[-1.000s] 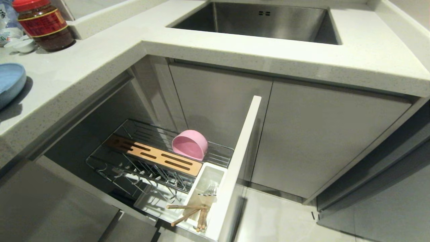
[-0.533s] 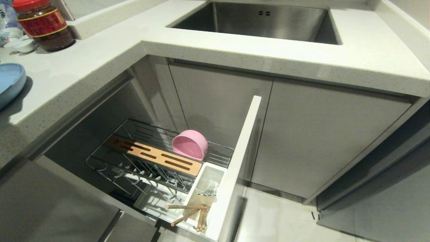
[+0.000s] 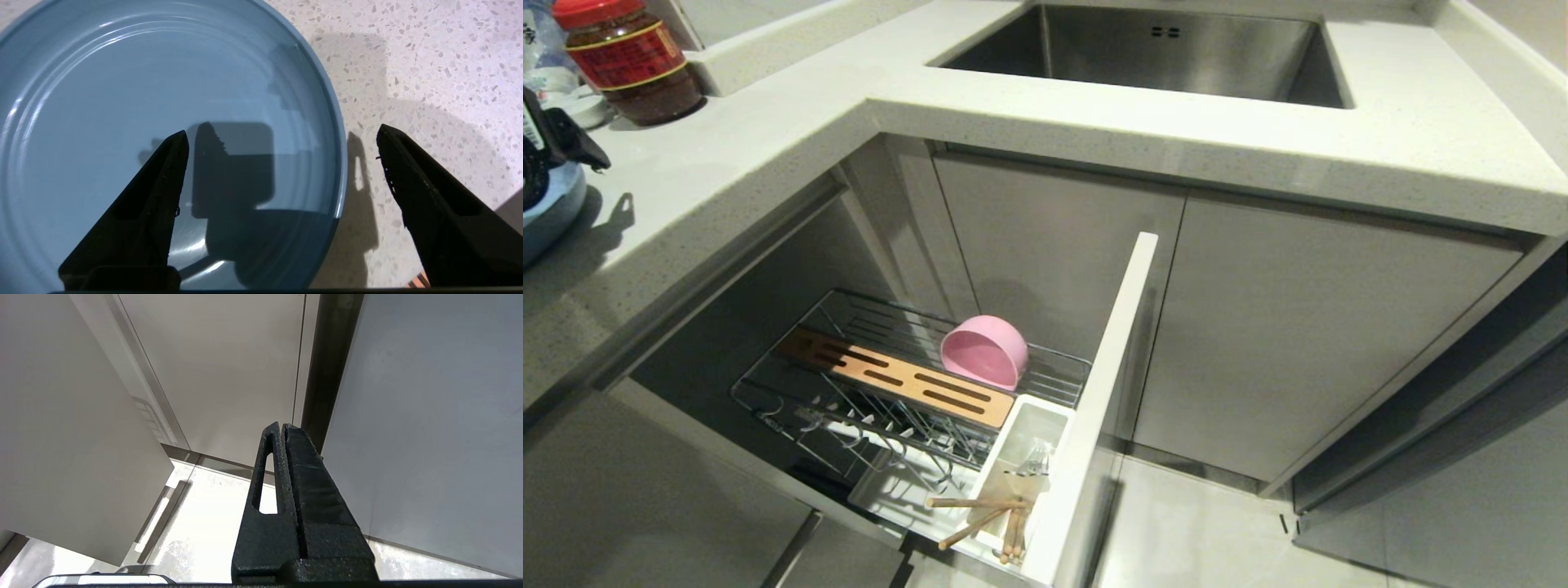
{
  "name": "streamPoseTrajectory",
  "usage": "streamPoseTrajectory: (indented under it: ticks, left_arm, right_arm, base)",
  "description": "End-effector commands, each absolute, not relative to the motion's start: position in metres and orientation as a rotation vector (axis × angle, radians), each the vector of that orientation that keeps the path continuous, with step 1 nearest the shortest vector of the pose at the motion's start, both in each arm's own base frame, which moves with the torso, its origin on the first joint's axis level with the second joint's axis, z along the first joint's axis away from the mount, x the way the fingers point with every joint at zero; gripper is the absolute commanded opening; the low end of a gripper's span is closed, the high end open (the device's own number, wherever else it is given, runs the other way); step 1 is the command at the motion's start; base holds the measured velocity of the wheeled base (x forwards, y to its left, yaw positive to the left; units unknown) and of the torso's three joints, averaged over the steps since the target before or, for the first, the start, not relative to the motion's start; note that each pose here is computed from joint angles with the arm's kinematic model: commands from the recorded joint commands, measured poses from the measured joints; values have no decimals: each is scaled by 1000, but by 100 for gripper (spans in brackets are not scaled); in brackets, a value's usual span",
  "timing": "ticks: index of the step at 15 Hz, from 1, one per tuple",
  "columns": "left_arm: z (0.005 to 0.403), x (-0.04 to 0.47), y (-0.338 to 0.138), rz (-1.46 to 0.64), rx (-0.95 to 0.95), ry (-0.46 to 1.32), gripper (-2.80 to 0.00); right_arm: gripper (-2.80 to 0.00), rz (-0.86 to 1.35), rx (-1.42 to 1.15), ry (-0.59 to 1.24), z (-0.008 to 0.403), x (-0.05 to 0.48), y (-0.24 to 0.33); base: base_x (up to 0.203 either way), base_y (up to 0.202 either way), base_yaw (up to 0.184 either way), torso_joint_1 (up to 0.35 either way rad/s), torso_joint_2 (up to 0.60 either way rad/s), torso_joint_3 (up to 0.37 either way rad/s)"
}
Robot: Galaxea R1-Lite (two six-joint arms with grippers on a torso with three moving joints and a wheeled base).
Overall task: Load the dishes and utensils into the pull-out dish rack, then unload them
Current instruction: Pick up the plate and place it in the cupboard
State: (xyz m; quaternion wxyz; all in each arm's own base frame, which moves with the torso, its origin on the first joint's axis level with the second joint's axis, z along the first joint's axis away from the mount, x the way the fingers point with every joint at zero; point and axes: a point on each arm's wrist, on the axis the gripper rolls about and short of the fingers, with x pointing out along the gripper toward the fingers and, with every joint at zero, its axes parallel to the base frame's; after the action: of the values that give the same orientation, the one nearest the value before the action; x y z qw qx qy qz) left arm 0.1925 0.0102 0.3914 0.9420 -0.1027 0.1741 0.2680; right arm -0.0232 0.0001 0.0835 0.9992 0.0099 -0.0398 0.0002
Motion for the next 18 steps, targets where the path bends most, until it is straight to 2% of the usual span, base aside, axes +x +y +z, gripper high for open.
streamPoseTrajectory:
  ticks: [1, 12, 13, 18]
  left_arm:
    - [385, 206, 10, 554, -202, 387, 0]
    - [386, 214, 12, 564, -223, 380, 0]
    - [386, 214, 12, 564, -223, 379, -280]
    - [385, 215, 11, 562, -222, 381, -280]
  right_arm:
    - [-280, 1, 20, -55, 76, -21, 0]
    - [-280, 1, 20, -55, 76, -21, 0]
    - [-280, 1, 20, -55, 76, -21, 0]
    - [-280, 1, 20, -55, 76, -21, 0]
  base:
    - [0, 0, 0, 0, 0, 0]
    - [0, 0, 0, 0, 0, 0]
    - [0, 0, 0, 0, 0, 0]
    - [0, 0, 0, 0, 0, 0]
